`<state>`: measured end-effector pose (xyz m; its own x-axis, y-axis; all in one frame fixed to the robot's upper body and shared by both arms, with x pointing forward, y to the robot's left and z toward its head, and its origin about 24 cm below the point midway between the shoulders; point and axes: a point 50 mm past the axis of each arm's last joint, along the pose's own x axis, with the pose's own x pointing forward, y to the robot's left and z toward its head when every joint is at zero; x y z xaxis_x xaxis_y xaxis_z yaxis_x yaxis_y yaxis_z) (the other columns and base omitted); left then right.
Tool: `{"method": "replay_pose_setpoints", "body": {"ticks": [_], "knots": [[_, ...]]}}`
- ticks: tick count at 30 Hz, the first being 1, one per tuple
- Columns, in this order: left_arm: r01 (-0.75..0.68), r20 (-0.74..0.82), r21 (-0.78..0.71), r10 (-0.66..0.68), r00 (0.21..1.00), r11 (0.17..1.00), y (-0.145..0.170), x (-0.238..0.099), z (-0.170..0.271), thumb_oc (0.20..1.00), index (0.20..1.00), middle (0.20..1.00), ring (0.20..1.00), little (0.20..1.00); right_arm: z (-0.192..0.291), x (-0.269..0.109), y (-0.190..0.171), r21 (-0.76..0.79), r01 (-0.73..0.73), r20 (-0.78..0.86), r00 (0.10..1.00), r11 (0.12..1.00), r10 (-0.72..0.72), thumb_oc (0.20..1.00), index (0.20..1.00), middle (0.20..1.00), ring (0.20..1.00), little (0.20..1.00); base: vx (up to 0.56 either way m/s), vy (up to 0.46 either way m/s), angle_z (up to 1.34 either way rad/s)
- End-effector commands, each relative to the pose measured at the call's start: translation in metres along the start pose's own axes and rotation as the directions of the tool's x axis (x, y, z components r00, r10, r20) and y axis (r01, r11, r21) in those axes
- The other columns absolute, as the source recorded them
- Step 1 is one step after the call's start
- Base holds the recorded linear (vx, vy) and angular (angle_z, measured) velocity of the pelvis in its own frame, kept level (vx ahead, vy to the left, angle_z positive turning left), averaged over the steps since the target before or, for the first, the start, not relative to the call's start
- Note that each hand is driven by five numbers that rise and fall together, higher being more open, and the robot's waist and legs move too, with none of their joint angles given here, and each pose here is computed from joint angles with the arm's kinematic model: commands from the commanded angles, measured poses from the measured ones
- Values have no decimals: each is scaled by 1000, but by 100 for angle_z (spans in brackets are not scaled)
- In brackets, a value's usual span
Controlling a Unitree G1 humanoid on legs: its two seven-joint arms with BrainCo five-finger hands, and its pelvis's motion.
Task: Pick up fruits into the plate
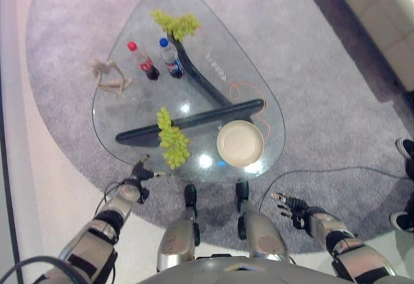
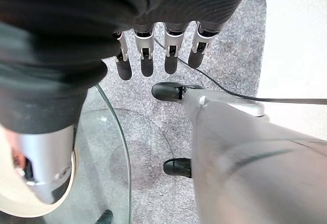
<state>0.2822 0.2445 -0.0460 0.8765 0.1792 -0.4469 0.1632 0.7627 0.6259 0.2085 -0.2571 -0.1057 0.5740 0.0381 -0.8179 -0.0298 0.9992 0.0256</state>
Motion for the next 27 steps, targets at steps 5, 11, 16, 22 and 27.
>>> {"method": "replay_pose_setpoints", "body": {"ticks": [5,11,16,22,27], "knots": [[-175,24,-29,176,984,984,53,15,28,1000,1000,1000,1000,1000,36,4,10,-11,-30,79,996,999,31,1000,1000,1000,1000,1000,-51,-17,-8],[-243,-100,-158,229,968,957,64,22,34,1000,1000,1000,1000,1000,58,8,24,5,-40,106,994,999,39,1000,1000,1000,1000,1000,-22,-28,-4],[-285,-97,-133,273,957,949,72,27,55,1000,1000,1000,1000,1000,79,11,40,8,-63,122,991,998,62,1000,1000,1000,1000,1000,-6,-68,-5],[-318,-77,-82,312,947,944,80,29,69,1000,1000,1000,1000,1000,92,11,44,0,-56,124,991,998,56,1000,1000,1000,1000,1000,-5,-8,-10],[-364,-20,70,366,930,929,94,29,79,1000,1000,1000,1000,1000,98,10,41,-1,-43,133,990,999,43,1000,1000,1000,1000,1000,-5,4,-9]]}}
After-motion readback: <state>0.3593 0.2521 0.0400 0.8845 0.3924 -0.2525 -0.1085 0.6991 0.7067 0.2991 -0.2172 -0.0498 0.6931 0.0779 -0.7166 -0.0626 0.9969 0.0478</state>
